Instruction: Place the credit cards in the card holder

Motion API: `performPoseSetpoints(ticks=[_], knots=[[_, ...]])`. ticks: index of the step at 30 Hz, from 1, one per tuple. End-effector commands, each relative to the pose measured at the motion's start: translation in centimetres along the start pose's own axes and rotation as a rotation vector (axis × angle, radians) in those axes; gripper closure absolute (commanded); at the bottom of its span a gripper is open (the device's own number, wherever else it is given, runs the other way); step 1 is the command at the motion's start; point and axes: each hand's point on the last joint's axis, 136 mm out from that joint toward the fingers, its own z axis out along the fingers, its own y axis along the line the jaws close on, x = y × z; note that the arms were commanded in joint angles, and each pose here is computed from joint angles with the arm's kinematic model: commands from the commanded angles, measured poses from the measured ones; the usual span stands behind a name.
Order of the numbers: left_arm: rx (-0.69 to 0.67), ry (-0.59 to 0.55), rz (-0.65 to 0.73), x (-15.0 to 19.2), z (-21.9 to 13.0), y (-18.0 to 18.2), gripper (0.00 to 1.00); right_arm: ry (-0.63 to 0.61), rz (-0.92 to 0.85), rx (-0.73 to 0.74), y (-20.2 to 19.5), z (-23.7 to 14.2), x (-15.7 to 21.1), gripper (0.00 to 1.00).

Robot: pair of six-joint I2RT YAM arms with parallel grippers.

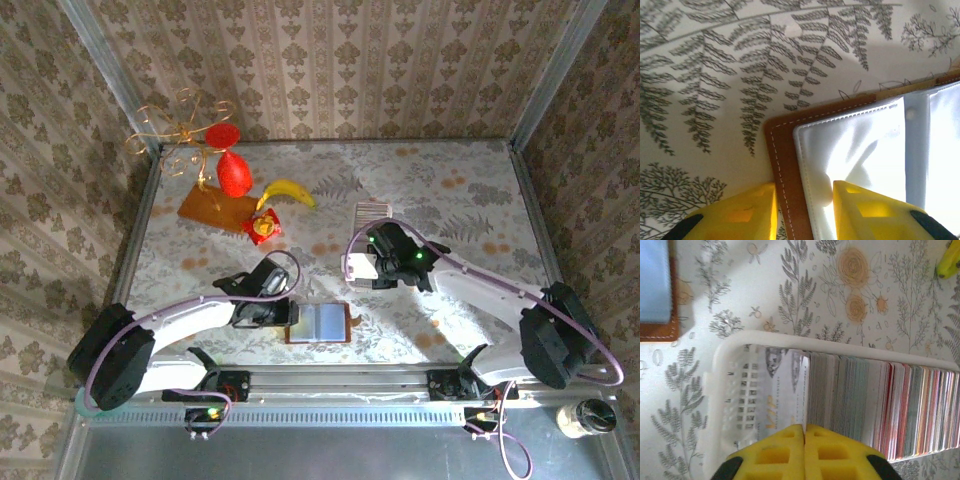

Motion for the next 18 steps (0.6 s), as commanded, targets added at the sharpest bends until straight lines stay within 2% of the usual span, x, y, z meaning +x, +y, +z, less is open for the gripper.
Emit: performPoseSetpoints(ticks=[1,9,12,13,15,18], knots=[[-0.047,0.102,-0.019,3.1,0.7,1.5,0.67,-0.069,0.068,-0.047,1.1,-2.0,-1.1,1.0],[-0.041,0.062,-0.045,3.2,-0.1,1.7,0.62,-0.216,0.281,-0.088,2.6,-5.5,-2.7,1.0],[-0.032,0.05,-0.059,3.3,-0.4,1.7,0.56,-0.27,0.441,-0.127,2.6,-7.0,-3.8,1.0],[-0.03,0.046,-0.063,3.3,-0.4,1.8,0.54,-0.286,0.546,-0.122,2.0,-7.5,-4.1,1.0],[-0.026,0.04,-0.075,3.5,-0.5,2.0,0.51,-0.3,0.896,-0.109,0.1,-8.2,-4.3,1.0],[-0.02,0.038,-0.089,3.8,-0.4,2.2,0.49,-0.275,1.306,-0.19,0.0,-8.3,-4.2,1.0]])
